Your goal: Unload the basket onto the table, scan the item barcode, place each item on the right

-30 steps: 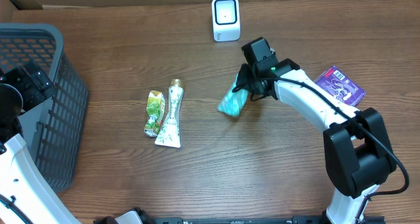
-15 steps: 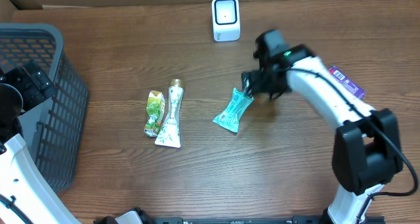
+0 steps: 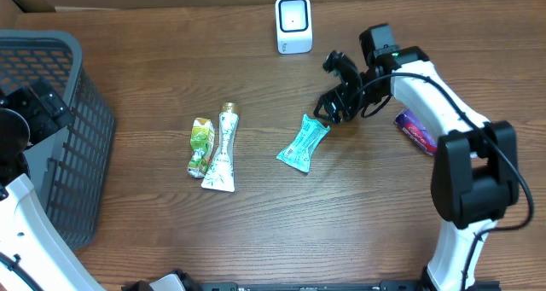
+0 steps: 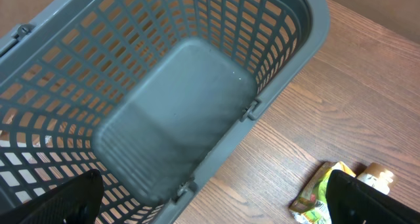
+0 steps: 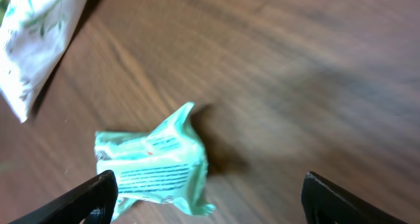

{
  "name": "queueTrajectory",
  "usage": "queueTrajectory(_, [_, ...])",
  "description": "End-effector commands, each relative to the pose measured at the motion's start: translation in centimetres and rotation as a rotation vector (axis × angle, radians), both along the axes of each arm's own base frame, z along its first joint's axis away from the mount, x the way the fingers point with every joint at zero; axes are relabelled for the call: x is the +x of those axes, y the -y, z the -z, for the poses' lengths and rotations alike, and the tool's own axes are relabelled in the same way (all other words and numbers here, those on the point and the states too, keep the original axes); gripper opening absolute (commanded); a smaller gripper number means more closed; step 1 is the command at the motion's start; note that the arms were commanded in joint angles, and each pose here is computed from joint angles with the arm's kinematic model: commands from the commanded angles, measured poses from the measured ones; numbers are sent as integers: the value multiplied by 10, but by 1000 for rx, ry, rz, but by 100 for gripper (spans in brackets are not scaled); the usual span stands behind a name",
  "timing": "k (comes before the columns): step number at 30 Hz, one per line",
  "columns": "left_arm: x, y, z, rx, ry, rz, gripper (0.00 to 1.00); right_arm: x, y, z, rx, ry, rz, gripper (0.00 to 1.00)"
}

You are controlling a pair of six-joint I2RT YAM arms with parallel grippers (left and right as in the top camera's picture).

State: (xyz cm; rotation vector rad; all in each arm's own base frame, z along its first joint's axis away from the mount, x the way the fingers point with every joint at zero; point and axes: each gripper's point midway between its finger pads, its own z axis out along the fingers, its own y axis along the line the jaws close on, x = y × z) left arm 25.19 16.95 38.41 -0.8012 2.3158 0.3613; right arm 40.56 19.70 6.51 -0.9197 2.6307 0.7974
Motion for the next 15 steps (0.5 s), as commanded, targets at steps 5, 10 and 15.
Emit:
queueTrajectory(5, [-1, -2, -4, 7, 12, -15, 99, -21, -28, 10, 126, -93, -111, 86])
queueTrajectory(10, [-1, -2, -4, 7, 12, -15, 100, -26, -43, 24, 137, -118, -139, 82])
queueTrajectory(15, [-1, -2, -4, 7, 12, -15, 99, -34, -52, 42, 136, -160, -156, 70])
